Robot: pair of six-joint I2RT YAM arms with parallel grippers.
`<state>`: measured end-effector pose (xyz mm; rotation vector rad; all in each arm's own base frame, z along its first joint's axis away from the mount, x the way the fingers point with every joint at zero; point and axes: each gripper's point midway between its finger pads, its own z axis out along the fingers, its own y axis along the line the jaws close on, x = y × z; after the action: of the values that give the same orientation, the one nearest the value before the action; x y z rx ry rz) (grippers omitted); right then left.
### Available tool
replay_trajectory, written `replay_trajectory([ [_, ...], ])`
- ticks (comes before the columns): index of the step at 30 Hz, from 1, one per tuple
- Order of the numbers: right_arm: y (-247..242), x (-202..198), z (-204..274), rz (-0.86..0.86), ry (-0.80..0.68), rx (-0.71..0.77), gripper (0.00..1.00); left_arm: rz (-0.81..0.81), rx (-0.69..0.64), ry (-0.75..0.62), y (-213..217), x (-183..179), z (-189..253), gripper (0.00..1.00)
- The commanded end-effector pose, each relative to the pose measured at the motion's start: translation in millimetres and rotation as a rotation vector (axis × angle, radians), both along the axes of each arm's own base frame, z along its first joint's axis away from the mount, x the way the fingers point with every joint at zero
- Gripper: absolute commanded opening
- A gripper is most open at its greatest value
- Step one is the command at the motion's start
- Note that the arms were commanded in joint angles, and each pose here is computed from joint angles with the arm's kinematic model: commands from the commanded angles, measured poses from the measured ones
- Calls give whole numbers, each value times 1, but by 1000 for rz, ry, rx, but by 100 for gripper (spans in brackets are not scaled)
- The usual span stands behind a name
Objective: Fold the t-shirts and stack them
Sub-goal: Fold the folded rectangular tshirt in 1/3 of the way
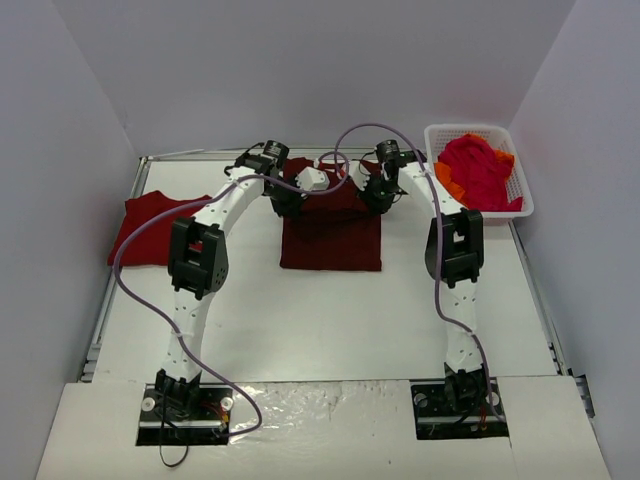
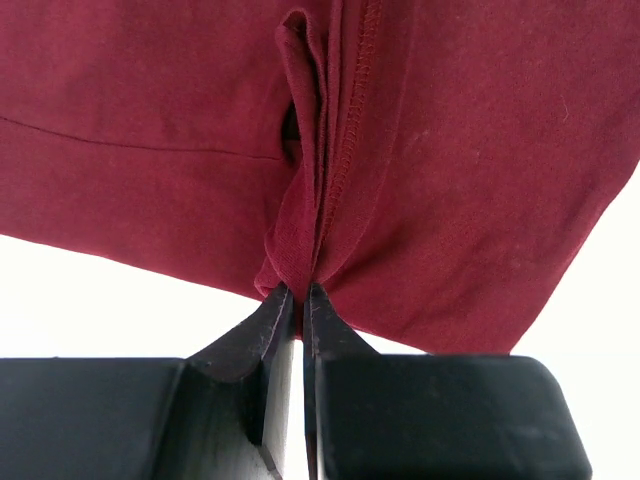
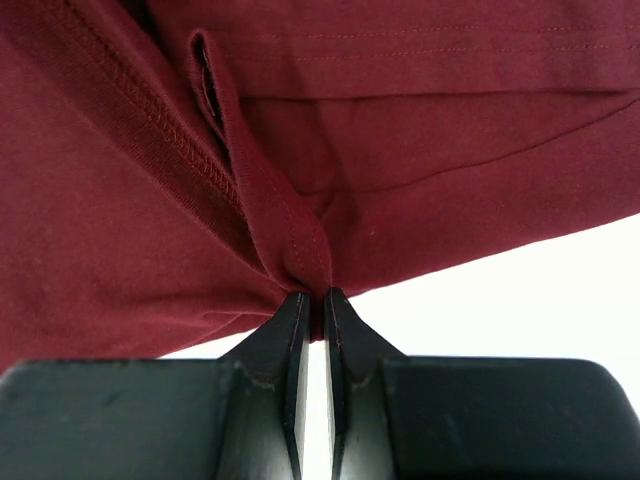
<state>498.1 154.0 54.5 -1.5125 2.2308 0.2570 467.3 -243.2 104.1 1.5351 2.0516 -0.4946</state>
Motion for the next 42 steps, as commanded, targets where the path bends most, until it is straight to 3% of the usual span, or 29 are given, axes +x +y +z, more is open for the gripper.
replay_trajectory([
  [1, -9, 13, 6, -41, -37, -14, 3, 21, -14, -56, 2, 15, 19, 2],
  [4, -9, 16, 3, -50, -40, -13, 7, 27, -10, -59, 3, 18, 17, 7],
  [6, -9, 19, 1, -64, -46, -9, 23, 26, -11, -54, 2, 18, 14, 16],
  [9, -9, 25, 1, -85, -63, -6, 36, 32, -6, -56, 3, 20, 11, 31],
  [13, -11, 33, 6, -109, -91, -1, 43, 43, -2, -65, 3, 24, 12, 38],
  [30, -12, 43, 64, -220, -260, 72, 50, 166, -15, -159, 18, 38, 40, 44],
  [42, -25, 82, 45, -330, -325, 7, 50, 261, 9, -200, 34, 79, 24, 44],
])
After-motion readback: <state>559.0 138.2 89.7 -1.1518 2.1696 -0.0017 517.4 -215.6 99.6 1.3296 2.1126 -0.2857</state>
